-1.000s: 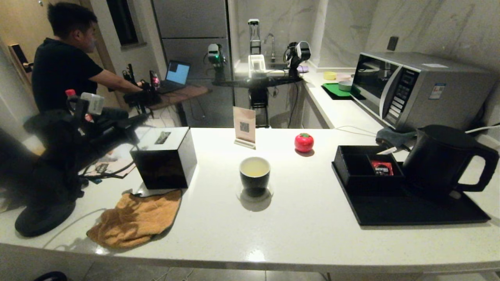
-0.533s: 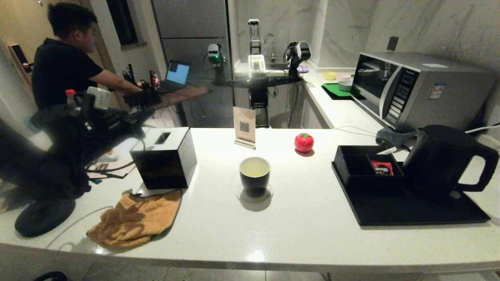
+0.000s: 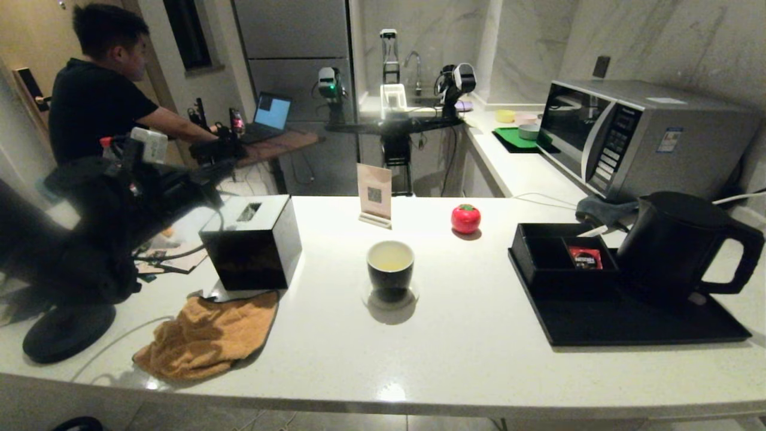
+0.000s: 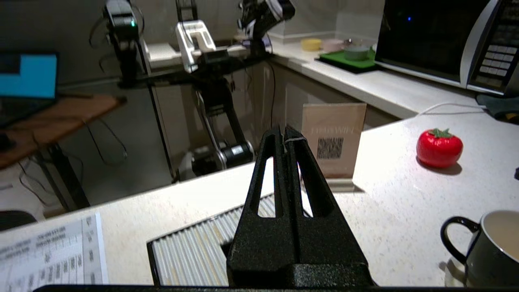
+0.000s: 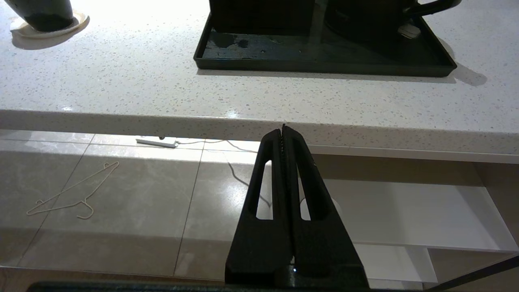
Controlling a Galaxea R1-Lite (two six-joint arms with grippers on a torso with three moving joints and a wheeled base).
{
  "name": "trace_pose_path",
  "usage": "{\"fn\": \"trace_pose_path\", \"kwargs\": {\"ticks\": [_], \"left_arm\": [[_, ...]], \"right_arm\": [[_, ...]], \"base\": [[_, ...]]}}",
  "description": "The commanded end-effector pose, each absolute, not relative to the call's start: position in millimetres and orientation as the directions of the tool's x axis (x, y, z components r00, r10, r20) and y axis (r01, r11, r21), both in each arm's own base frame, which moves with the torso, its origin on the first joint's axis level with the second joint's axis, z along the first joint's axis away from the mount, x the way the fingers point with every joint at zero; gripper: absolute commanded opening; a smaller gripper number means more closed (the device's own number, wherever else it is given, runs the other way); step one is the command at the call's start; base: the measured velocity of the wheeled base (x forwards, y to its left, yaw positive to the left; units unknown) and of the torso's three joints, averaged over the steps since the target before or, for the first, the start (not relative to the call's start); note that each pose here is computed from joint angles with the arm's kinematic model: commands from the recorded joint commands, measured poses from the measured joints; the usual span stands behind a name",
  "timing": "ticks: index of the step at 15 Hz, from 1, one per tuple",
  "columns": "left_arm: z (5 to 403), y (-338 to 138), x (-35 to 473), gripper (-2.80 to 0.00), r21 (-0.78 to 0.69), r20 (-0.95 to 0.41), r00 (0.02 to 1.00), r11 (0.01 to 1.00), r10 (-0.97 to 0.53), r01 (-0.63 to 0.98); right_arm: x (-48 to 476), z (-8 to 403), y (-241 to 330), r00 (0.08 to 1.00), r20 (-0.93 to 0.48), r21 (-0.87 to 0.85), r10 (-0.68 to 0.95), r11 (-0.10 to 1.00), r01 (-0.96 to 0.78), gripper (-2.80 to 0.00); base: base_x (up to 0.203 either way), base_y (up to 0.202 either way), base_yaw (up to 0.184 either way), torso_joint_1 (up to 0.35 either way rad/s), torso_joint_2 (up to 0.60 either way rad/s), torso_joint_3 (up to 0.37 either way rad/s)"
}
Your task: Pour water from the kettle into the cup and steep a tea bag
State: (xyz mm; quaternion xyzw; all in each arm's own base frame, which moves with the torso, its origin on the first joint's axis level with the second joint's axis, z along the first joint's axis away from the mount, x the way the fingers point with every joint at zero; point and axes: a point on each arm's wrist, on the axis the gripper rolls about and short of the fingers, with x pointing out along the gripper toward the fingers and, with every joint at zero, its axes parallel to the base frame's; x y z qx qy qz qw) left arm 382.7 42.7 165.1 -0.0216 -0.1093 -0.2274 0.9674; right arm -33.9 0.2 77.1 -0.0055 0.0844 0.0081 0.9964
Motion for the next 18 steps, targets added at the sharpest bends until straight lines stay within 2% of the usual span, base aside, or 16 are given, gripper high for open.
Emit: {"fn": "trace_pose_path", "kwargs": {"ticks": [1,5,6,7,18], "left_arm": [[164,43,381,-2.8,0.01,0.225,0.871,0.895,-0.437,0.447],[161,43,380,-2.8,0.002,0.214,0.874,0.894,-0.437,0.447],[160,43,379,-1.0,0.0,0.21,0.875,0.894,-0.437,0.447],[157,42,379,0.0,-0.005,0.201,0.876,0.894,-0.438,0.448],[141,42,364,0.0,-0.016,0.17,0.886,0.898,-0.431,0.44]], "right_arm": [[-34,77,0,0.985,-0.171,-0.01,0.016,1.0,-0.018,-2.8],[-34,77,0,0.985,-0.171,-0.01,0.016,1.0,-0.018,-2.8],[-34,77,0,0.985,-0.171,-0.01,0.017,1.0,-0.019,-2.8],[-34,77,0,0.985,-0.171,-0.01,0.017,1.0,-0.019,-2.8],[-34,77,0,0.985,-0.171,-0.01,0.017,1.0,-0.019,-2.8]], "base": [[0.0,0.0,0.0,0.0,0.0,0.0],[0.0,0.0,0.0,0.0,0.0,0.0],[0.0,0.0,0.0,0.0,0.0,0.0],[0.0,0.0,0.0,0.0,0.0,0.0],[0.0,0.0,0.0,0.0,0.0,0.0]]}}
